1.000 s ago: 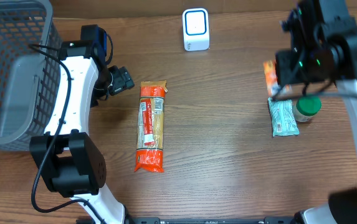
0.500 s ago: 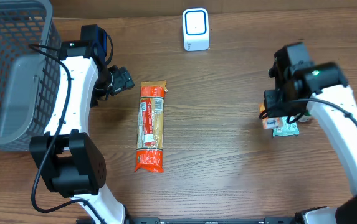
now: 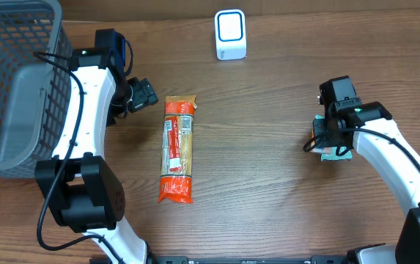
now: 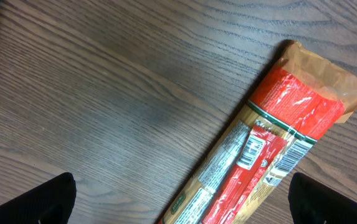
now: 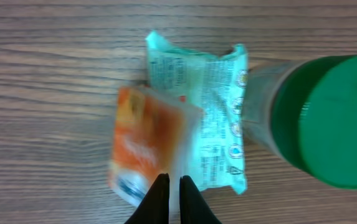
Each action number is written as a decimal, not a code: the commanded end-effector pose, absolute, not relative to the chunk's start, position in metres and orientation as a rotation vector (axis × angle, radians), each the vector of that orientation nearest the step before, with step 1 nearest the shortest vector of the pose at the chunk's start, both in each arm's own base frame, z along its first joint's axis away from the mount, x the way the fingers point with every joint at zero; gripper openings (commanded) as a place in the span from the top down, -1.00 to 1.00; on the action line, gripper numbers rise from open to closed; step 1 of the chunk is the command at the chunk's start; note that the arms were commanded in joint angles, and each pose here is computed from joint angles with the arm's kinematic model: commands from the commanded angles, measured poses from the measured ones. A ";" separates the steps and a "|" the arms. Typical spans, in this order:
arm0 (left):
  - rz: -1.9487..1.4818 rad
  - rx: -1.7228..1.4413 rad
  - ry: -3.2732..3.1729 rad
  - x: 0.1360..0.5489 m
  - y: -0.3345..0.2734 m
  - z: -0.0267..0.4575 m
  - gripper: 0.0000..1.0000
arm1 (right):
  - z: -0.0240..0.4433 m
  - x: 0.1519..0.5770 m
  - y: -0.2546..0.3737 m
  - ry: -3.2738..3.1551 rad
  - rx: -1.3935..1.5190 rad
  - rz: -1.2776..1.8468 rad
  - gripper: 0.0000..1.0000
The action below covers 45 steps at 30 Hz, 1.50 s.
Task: Scan the item barcode
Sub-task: 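Carry the orange packet right and release it beside the teal packet, then move the right gripper over the red stick packet by the pasta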
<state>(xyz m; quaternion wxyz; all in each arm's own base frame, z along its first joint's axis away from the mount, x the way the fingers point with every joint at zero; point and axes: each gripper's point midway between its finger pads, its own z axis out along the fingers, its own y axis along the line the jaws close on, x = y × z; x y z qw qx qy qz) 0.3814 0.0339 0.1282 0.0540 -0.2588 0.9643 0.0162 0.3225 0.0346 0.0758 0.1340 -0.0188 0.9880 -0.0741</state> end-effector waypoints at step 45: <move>0.046 -0.761 2.916 0.381 0.031 0.136 -1.00 | 0.129 0.266 0.358 2.392 -0.331 1.036 -1.00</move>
